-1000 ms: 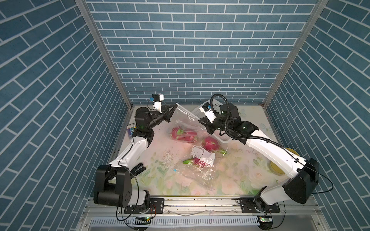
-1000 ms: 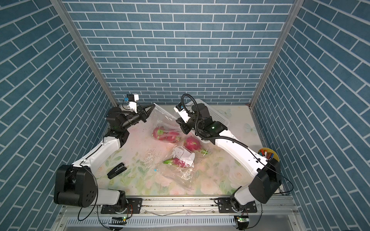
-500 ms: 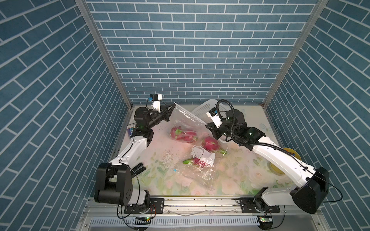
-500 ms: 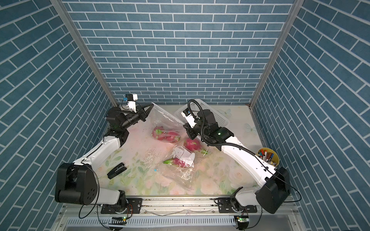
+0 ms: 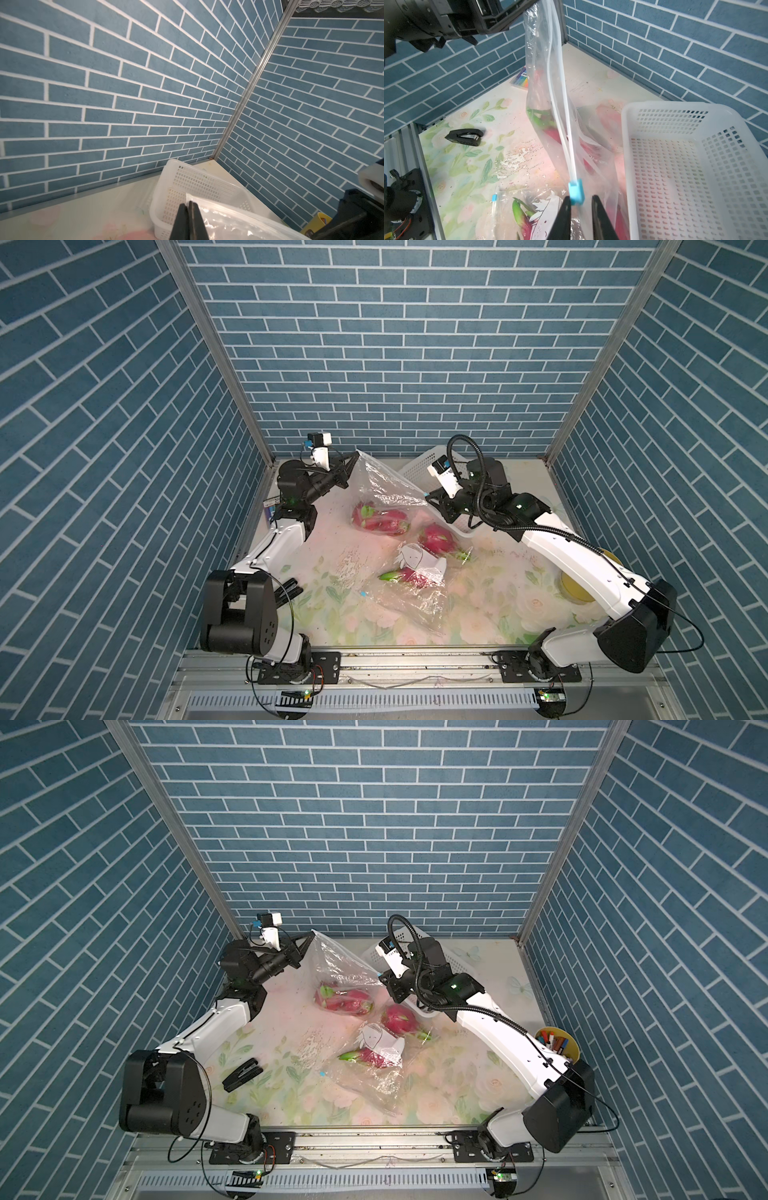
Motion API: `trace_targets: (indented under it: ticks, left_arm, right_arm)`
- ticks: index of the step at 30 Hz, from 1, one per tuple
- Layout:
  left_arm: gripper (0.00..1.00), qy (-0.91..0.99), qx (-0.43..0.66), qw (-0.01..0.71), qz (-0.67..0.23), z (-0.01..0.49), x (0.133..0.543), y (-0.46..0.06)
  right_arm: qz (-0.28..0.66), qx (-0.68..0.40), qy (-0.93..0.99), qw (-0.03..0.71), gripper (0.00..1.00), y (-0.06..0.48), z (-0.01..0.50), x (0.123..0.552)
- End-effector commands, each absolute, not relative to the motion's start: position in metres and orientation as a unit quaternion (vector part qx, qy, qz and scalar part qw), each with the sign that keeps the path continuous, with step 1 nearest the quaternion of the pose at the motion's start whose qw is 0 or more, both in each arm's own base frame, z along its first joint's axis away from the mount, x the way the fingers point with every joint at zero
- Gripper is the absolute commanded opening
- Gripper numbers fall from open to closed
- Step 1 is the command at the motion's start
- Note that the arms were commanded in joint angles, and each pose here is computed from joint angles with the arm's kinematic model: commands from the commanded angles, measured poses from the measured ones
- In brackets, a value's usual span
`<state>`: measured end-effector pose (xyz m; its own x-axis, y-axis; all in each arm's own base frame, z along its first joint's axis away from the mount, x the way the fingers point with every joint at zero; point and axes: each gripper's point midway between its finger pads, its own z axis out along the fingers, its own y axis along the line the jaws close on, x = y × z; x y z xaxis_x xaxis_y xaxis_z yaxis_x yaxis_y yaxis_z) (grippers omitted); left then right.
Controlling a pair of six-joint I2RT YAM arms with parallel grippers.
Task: Open the zip-top bag and take out the dragon fruit
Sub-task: Unzip the zipper on the zipper food storage bag.
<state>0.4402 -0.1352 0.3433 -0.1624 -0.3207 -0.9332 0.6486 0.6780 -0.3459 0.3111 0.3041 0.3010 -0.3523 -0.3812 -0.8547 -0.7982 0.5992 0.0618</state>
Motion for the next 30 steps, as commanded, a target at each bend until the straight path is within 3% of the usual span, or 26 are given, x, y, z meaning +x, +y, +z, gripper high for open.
trace_targets:
  ticks: [1,10,17,21,23,26,30]
  left_arm:
    - [0.0,0.617,0.161,0.673,-0.374,0.374,0.432,-0.135]
    - [0.0,0.571,0.256,0.664,-0.409,0.382,0.4,-0.161]
    - [0.0,0.574,0.266,0.654,-0.415,0.376,0.4,-0.171]
    - [0.0,0.574,0.267,0.653,-0.417,0.375,0.401,-0.173]
    - [0.0,0.574,0.265,0.652,-0.418,0.375,0.402,-0.174]
    - [0.0,0.58,0.252,0.656,-0.413,0.377,0.408,-0.173]
    - [0.0,0.625,0.183,0.658,-0.379,0.374,0.444,-0.158]
  right_arm:
    - [0.242,-0.388,0.781,0.426,0.27,0.307,0.313,0.315]
    - [0.245,-0.403,0.772,0.427,0.5,0.338,0.319,0.352]
    - [0.286,-0.414,0.769,0.394,0.57,0.364,0.299,0.36]
    - [0.28,-0.408,0.773,0.397,0.43,0.364,0.293,0.365]
    - [0.286,-0.406,0.772,0.397,0.29,0.365,0.292,0.364]
    - [0.306,-0.403,0.769,0.391,0.0,0.369,0.296,0.359]
    - [0.351,-0.38,0.767,0.38,0.0,0.379,0.309,0.35]
